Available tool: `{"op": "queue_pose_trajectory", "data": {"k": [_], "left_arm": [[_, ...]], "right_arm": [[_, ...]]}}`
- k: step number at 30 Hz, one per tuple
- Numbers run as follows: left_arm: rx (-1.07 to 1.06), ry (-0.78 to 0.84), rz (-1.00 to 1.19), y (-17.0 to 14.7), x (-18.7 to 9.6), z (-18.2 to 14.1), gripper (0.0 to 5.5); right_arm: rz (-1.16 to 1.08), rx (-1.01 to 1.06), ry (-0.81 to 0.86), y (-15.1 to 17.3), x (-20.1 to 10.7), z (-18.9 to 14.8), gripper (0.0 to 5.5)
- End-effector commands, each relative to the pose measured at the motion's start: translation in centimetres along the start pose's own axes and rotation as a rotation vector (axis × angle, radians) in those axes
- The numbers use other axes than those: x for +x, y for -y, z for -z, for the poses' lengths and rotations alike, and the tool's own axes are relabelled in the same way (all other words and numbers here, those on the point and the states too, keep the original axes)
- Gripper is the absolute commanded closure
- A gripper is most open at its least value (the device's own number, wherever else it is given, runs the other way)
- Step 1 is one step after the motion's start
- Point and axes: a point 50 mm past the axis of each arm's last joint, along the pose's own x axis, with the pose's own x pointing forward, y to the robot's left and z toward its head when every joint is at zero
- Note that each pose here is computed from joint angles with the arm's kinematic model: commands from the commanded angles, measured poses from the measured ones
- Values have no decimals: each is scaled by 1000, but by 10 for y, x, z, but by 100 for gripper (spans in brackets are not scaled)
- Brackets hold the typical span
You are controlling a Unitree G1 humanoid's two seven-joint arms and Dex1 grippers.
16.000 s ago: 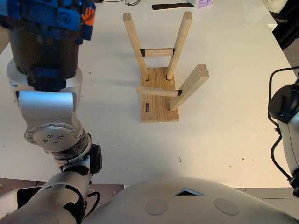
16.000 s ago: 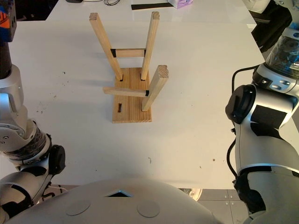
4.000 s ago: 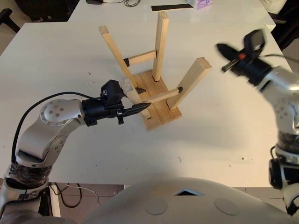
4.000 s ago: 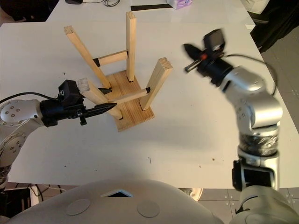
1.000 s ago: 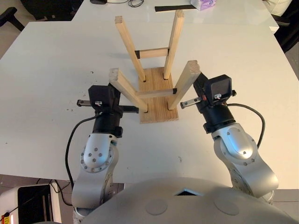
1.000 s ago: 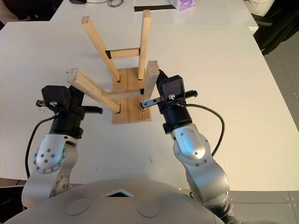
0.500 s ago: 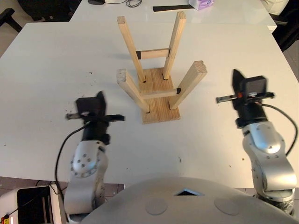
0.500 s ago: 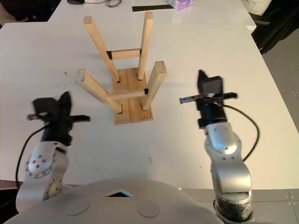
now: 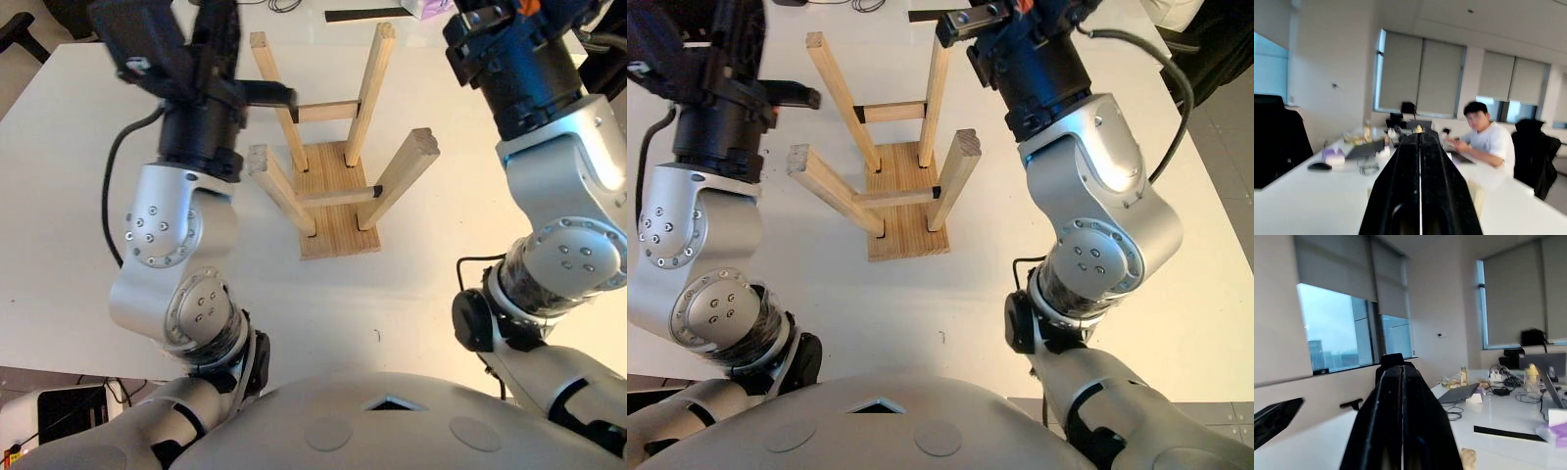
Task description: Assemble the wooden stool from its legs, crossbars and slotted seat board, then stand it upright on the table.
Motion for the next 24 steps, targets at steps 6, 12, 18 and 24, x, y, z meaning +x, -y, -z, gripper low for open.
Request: {"op": "queue_pose_trajectory", "data": {"k": [6, 12, 18, 24], "left_arm": [[-76, 70, 130, 10, -3, -17, 548], [-105, 110, 194, 10, -4, -29, 548], [-117, -298, 115, -3, -39, 35, 548], [-118, -402, 108, 0, -39, 59, 548]], "right_arm": [[-92, 49, 19, -11, -1, 0, 550], [-102, 112, 42, -12, -1, -6, 550], [-72, 61, -294, -9, -27, 55, 550], [-64, 117, -322, -11, -30, 72, 550]]}}
